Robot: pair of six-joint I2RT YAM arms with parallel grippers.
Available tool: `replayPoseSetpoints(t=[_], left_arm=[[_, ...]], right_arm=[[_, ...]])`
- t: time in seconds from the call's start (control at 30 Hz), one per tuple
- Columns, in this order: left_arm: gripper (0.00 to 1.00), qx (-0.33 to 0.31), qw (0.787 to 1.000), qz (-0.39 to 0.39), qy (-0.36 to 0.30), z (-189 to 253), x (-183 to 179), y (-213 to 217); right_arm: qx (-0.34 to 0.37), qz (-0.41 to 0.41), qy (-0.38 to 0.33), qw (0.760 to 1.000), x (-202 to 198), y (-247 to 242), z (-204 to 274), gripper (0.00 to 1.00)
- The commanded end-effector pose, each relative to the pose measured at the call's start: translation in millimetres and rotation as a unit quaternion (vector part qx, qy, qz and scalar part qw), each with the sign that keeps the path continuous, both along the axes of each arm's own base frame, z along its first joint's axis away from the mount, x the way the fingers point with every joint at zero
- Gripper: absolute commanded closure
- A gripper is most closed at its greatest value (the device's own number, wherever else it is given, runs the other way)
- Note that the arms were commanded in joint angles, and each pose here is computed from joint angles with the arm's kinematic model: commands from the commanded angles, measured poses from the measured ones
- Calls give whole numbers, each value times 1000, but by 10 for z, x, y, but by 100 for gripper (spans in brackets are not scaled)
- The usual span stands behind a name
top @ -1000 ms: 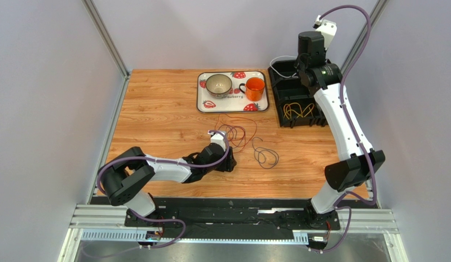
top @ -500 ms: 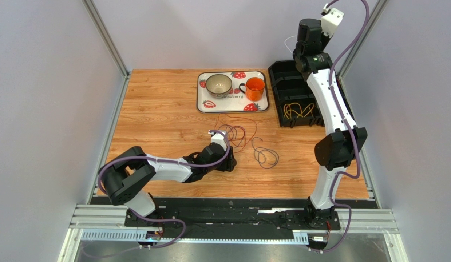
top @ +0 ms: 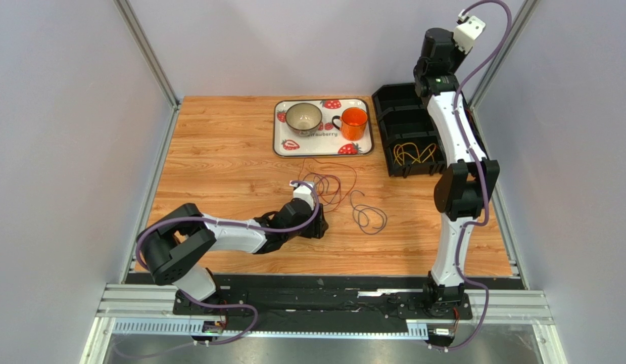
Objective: Untangle the cables
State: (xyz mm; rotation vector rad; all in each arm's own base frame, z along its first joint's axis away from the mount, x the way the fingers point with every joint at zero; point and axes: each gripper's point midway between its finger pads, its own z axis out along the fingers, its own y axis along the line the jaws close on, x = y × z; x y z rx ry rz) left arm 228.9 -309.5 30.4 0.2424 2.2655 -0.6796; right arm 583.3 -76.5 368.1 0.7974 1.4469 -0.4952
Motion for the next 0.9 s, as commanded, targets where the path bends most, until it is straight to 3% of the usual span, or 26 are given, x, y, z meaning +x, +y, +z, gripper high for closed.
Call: replayPoseSetpoints(t=[0.0,0.8,0.87], left_arm=[[41,-8,1000,-6,-15,141,58,-94],[42,14,1000,-11,-9,85,103,-149],[42,17,1000,-12,-8,82,108,-155]], right_arm=[[2,-20,-55,998,113,-148,165,100],[-7,-21,-35,999,666,-465,-602,100],[-8,-37,-43,998,669,-690,-636,100]])
